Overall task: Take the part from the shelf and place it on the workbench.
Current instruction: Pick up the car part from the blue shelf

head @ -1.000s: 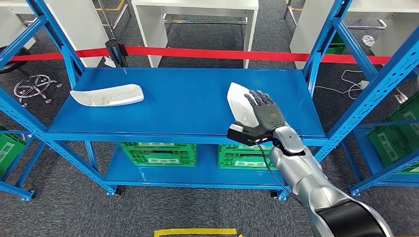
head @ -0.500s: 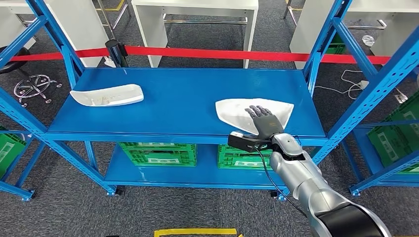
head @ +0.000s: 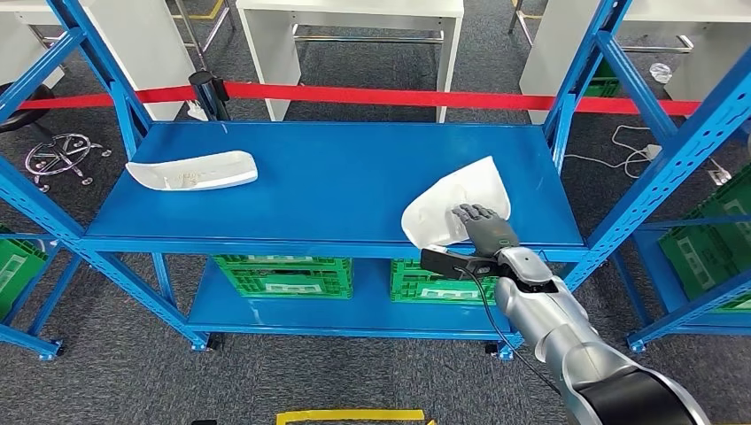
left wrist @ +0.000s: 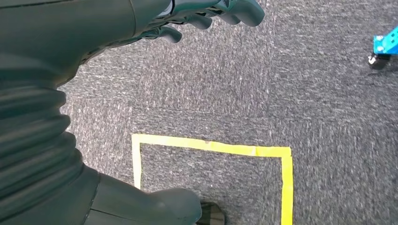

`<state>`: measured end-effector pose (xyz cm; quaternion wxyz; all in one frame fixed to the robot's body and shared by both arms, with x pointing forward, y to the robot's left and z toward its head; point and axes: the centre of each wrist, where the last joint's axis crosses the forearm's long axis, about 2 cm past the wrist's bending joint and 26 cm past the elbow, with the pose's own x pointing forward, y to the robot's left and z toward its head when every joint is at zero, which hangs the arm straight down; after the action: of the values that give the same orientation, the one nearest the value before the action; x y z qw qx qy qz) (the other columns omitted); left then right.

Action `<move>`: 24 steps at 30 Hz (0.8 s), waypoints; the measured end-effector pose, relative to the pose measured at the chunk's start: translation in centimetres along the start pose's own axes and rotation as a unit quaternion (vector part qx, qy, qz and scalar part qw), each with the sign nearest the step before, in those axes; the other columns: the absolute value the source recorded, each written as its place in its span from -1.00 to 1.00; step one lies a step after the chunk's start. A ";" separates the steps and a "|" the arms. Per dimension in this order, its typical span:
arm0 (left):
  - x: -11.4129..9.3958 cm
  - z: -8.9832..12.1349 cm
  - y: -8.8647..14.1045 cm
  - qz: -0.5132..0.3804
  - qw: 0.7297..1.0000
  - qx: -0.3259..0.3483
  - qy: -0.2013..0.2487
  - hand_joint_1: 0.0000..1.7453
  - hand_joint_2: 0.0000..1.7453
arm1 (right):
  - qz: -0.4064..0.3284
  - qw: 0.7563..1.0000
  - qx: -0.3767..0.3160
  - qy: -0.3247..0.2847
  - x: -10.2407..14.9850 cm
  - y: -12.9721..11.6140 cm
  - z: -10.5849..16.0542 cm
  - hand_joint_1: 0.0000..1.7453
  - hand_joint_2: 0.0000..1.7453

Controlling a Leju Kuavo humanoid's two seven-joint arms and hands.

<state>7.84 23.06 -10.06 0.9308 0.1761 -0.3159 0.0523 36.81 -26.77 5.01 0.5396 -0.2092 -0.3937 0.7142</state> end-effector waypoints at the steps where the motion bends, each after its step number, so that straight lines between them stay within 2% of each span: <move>1: 0.0 0.0 0.0 0.001 1.000 -0.001 -0.001 -1.00 1.00 | 0.000 1.000 0.002 0.001 -0.1 0.1 0.0 -1.00 -1.00; 11: 0.2 0.0 -0.2 0.005 1.000 -0.003 -0.010 -1.00 1.00 | 0.000 1.000 -0.002 0.006 -0.5 0.4 0.2 -1.00 -1.00; 12: 0.2 0.0 -0.2 0.006 1.000 -0.003 -0.011 -1.00 1.00 | 0.000 1.000 -0.003 0.005 -0.5 0.4 0.2 -0.76 -1.00; 15: 0.4 0.0 -0.3 0.007 1.000 -0.004 -0.012 -1.00 1.00 | -0.002 1.000 -0.003 0.000 -0.5 0.5 0.2 0.74 -1.00; 16: 0.4 -0.1 -0.3 0.008 1.000 -0.004 -0.012 -1.00 1.00 | -0.004 1.000 -0.001 0.001 -0.5 0.6 0.2 1.00 -1.00; 24: 0.6 -0.1 -0.5 0.008 1.000 -0.006 -0.010 -1.00 1.00 | -0.031 0.999 -0.001 0.007 -0.7 -0.1 0.2 1.00 -1.00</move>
<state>8.49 22.62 -9.89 0.9284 0.1684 -0.3265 0.0556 36.96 -27.48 5.12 0.5645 -0.2024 -0.3966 0.6950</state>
